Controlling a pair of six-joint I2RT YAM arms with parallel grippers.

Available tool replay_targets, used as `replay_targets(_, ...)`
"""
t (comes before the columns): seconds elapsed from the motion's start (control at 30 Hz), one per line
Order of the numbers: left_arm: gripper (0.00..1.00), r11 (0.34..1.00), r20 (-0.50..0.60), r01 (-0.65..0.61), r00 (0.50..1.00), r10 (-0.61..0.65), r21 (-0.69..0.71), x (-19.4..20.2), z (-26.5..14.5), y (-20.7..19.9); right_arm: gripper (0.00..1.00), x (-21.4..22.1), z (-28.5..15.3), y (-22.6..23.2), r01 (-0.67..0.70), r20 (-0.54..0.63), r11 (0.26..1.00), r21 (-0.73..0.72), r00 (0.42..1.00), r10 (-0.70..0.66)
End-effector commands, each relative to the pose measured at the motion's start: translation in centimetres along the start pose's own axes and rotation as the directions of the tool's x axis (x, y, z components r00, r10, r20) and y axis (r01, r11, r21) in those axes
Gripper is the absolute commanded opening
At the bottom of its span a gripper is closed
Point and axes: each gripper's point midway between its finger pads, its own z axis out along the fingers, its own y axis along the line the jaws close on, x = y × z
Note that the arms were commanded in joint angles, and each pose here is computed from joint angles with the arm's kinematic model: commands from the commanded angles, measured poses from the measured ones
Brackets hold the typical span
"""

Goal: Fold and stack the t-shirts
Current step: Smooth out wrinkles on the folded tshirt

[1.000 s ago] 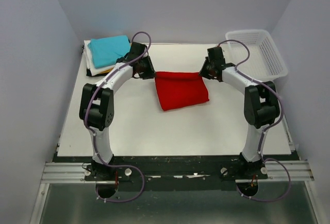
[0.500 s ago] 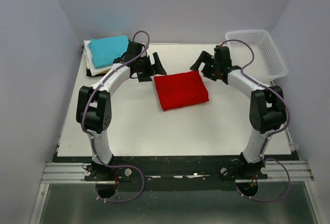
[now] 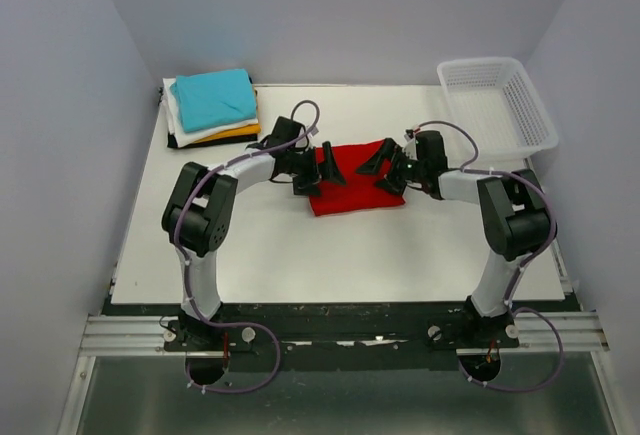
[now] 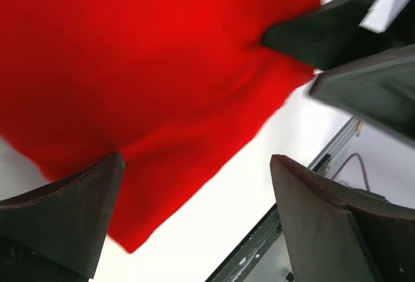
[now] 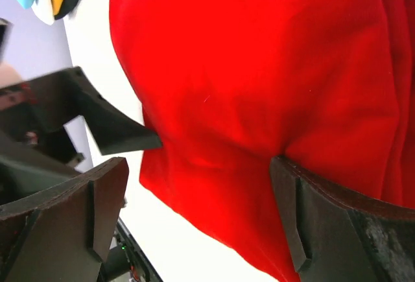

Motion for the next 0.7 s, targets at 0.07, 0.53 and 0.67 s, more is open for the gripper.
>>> replay_targets(0.07,0.98,0.992,-0.092,0.071,0.993,-0.080,-0.102,5.5,0.3,5.8,1.00,4.0,-0.8,-5.5,-0.037,-0.052,0.988,0.151,0.998,0.046)
replay_targets(0.53,0.99,0.991,-0.032,0.047,0.998,-0.052,-0.126,10.8,-4.5,5.8,1.00,6.8,-6.9,-4.5,0.013,-0.008,0.984,0.179,1.000,-0.012)
replay_targets(0.67,0.98,0.989,0.034,-0.055,0.998,0.060,-0.140,9.6,-6.6,2.8,1.00,3.7,-8.9,-0.5,0.071,0.100,0.989,0.129,0.991,-0.084)
